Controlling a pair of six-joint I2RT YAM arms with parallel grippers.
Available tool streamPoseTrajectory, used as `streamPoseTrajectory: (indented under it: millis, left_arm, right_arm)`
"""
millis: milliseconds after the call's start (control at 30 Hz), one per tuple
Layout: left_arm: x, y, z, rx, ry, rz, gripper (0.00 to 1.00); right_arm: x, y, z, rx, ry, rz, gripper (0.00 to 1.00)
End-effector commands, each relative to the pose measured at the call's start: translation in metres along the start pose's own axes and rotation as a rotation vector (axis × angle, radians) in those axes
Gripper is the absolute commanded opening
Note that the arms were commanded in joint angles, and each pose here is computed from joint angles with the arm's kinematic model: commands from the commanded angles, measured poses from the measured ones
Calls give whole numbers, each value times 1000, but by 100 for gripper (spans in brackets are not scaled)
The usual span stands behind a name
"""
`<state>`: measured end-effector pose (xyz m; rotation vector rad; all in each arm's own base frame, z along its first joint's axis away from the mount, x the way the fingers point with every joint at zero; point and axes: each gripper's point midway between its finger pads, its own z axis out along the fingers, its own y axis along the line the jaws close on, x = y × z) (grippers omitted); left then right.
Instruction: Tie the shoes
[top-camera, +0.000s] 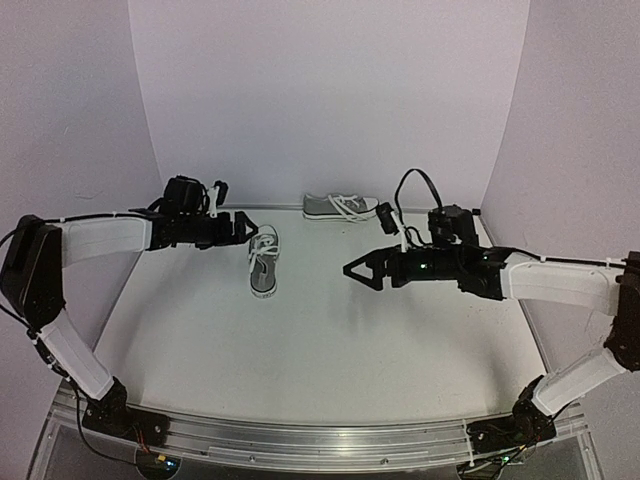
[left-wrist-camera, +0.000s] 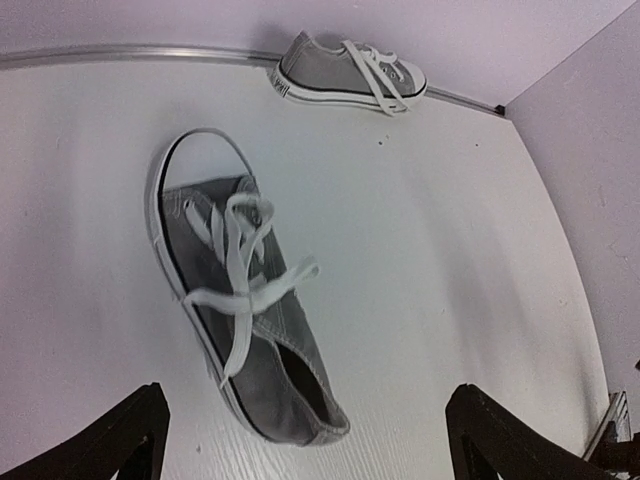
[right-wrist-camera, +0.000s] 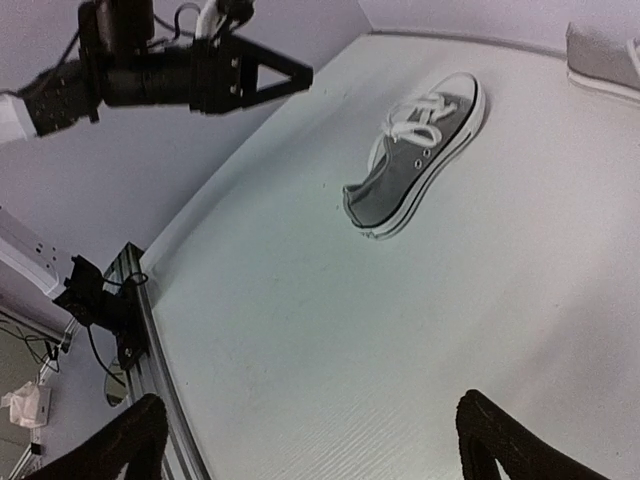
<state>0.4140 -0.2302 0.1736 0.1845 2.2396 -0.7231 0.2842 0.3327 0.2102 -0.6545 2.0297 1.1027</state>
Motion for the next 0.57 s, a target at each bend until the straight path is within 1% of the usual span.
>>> streamPoseTrajectory:
  millis: [0,100,267,400,533]
  left_arm:
    - [58,5,-20,-71,47,-70,100]
    - [94,0,-25,-114,89,-20,100]
    - [134,-1,-24,-145,149,-26,100]
    - [140,-8,-29,-130,142,-41,100]
    - [132,-8,-36,-153,103,-31,100]
  right_arm:
    - [-7,-21,-15,121,-124,36,98]
    - [11,-39,-11,184,-103,68,98]
    - [38,-50,11,163,-5,104,98]
    - [49,-56,17,168,21,126,98]
    - [44,-58,21,173,16,115,98]
